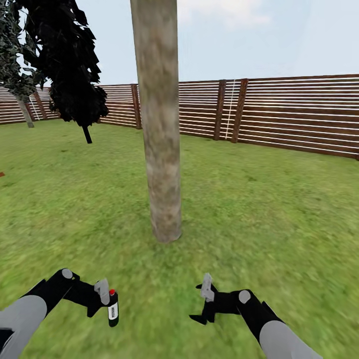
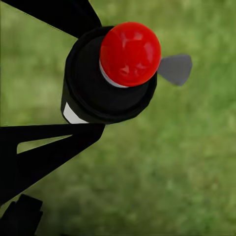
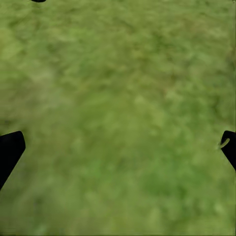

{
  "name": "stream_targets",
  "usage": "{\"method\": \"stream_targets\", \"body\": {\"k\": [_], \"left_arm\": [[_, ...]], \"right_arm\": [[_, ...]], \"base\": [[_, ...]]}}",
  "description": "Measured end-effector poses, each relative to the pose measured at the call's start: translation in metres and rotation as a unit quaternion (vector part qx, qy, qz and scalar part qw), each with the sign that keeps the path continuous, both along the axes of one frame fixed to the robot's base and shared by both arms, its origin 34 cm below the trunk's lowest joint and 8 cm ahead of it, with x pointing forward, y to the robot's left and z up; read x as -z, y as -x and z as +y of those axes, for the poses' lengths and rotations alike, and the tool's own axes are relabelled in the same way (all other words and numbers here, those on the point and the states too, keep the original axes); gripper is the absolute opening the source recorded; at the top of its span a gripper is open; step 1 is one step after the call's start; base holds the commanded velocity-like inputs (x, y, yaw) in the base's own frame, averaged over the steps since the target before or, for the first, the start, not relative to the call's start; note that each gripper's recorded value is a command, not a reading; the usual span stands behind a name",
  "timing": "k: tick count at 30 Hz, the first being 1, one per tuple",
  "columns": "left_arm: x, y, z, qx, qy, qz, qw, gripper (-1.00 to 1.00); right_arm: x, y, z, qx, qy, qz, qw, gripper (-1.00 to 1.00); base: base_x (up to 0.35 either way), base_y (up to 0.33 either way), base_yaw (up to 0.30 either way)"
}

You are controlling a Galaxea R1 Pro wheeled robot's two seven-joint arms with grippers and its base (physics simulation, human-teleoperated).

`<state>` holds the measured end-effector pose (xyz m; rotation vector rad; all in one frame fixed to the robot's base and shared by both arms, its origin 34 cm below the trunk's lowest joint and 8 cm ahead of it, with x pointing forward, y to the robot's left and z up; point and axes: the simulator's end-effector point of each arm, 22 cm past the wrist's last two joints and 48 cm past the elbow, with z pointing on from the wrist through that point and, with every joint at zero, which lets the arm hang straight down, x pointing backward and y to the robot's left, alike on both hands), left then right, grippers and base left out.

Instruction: In the garden, pick up the pesticide atomizer on the floor and spray pesticide onto both trees until each tree trunk is fully covered.

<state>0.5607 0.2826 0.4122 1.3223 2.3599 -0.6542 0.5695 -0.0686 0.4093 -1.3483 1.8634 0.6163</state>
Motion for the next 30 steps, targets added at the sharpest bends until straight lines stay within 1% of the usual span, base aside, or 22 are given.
{"method": "stream_targets", "body": {"k": [2,3,5,7,10,13,15,16,20,24,25,26,29,30], "left_arm": [[0.002,0.0,-0.009,0.002,0.007,-0.007,0.9999,-1.0],[0.004,0.004,-0.014,0.007,0.011,-0.004,0.9999,-1.0],[0.008,0.013,-0.011,0.007,0.013,0.004,0.9999,-1.0],[0.01,0.016,-0.021,0.013,0.022,0.003,0.9997,-1.0],[0.01,0.017,-0.034,0.024,0.031,-0.002,0.9992,-1.0],[0.01,0.018,-0.046,0.039,0.036,-0.007,0.9986,-1.0],[0.01,0.015,-0.053,0.044,0.039,-0.015,0.9982,-1.0],[0.01,0.014,-0.057,0.046,0.04,-0.018,0.998,-1.0],[0.011,0.011,-0.071,0.049,0.044,-0.026,0.9975,-1.0],[0.01,0.011,-0.087,0.055,0.053,-0.029,0.9967,-1.0],[0.008,0.013,-0.115,0.068,0.069,-0.029,0.9949,-1.0],[0.006,0.012,-0.124,0.069,0.075,-0.03,0.9943,-1.0],[0.01,0.017,-0.129,0.085,0.068,-0.028,0.9936,-1.0],[0.011,0.017,-0.131,0.09,0.063,-0.03,0.9935,-1.0]], "right_arm": [[-0.008,-0.008,0.008,-0.004,-0.003,-0.01,0.9999,1.0],[-0.011,-0.01,0.012,-0.005,-0.006,-0.012,0.9999,1.0],[-0.013,-0.008,0.02,-0.007,-0.012,-0.012,0.9998,1.0],[-0.016,-0.008,0.027,-0.009,-0.018,-0.012,0.9997,1.0],[-0.019,-0.006,0.039,-0.015,-0.025,-0.011,0.9995,1.0],[-0.022,-0.002,0.051,-0.022,-0.033,-0.009,0.9992,1.0],[-0.024,0.001,0.059,-0.029,-0.038,-0.006,0.9988,1.0],[-0.025,0.002,0.062,-0.032,-0.04,-0.005,0.9987,-1.0],[-0.025,0.007,0.064,-0.042,-0.041,0.001,0.9983,-1.0],[-0.026,0.008,0.065,-0.043,-0.042,0.002,0.9982,-1.0],[-0.026,0.008,0.065,-0.044,-0.042,0.002,0.9982,-1.0],[-0.026,0.008,0.065,-0.044,-0.042,0.002,0.9981,-1.0],[-0.029,0.013,0.066,-0.062,-0.044,0.009,0.9971,-1.0],[-0.032,0.01,0.065,-0.064,-0.043,0.005,0.997,-1.0]], "base": [[0.0,0.0,0.0],[0.0,0.0,0.0],[0.0,0.0,0.0],[0.0,0.0,0.0],[0.0,0.0,0.0],[0.0,0.0,0.0],[0.0,0.0,0.0],[0.0,0.0,0.0],[0.0,0.0,0.0],[0.0,0.0,0.0],[0.0,0.0,0.0],[0.0,0.0,0.0],[0.0,0.0,0.0],[0.0,0.0,0.0]]}}
